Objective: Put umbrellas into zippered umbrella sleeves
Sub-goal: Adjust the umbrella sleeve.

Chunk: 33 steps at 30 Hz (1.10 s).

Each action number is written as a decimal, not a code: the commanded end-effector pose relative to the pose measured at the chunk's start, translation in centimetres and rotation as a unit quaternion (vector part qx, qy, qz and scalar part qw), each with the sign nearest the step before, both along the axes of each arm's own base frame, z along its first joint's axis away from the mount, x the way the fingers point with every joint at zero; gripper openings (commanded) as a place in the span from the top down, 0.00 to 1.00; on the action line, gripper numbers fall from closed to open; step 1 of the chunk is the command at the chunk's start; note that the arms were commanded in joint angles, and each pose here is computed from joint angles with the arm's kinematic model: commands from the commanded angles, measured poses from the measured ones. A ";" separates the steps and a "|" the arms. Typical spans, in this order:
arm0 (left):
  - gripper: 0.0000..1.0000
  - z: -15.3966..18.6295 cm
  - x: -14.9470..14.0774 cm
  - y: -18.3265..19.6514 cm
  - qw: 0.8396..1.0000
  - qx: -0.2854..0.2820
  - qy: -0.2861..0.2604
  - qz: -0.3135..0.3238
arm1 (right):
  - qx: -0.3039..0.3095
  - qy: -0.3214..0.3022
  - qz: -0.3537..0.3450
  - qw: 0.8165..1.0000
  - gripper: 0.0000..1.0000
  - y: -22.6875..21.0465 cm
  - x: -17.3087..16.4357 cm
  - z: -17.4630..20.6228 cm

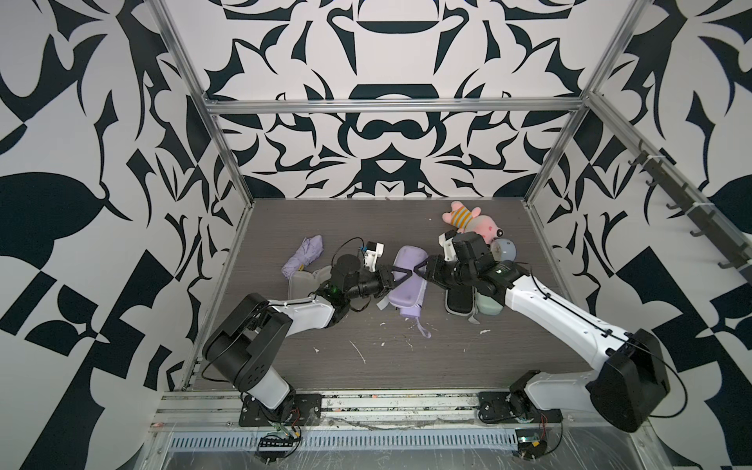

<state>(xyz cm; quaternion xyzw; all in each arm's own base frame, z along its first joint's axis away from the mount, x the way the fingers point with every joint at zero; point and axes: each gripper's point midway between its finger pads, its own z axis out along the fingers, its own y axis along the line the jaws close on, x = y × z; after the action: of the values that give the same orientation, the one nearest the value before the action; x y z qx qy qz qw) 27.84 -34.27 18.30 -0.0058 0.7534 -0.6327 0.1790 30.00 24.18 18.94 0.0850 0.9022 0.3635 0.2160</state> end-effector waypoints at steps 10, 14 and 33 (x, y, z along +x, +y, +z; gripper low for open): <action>0.39 5.0 -2.3 -2.4 0.991 -0.067 -0.076 -0.085 | 0.169 -0.042 0.050 0.983 0.71 4.7 0.7 4.3; 0.37 5.6 -2.3 -2.4 0.989 -0.081 -0.085 -0.089 | 0.226 -0.036 0.078 0.970 0.61 6.1 0.4 5.3; 0.83 6.4 3.5 1.1 0.985 -0.149 -0.082 0.025 | 0.239 0.002 0.019 0.971 0.35 1.5 1.2 4.0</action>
<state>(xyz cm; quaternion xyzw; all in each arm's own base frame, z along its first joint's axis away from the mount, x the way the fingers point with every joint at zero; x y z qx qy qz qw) 30.16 -34.39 19.63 -0.0239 0.6999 -0.6917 0.1764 33.55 26.39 22.66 0.1399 0.7790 0.5740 0.2100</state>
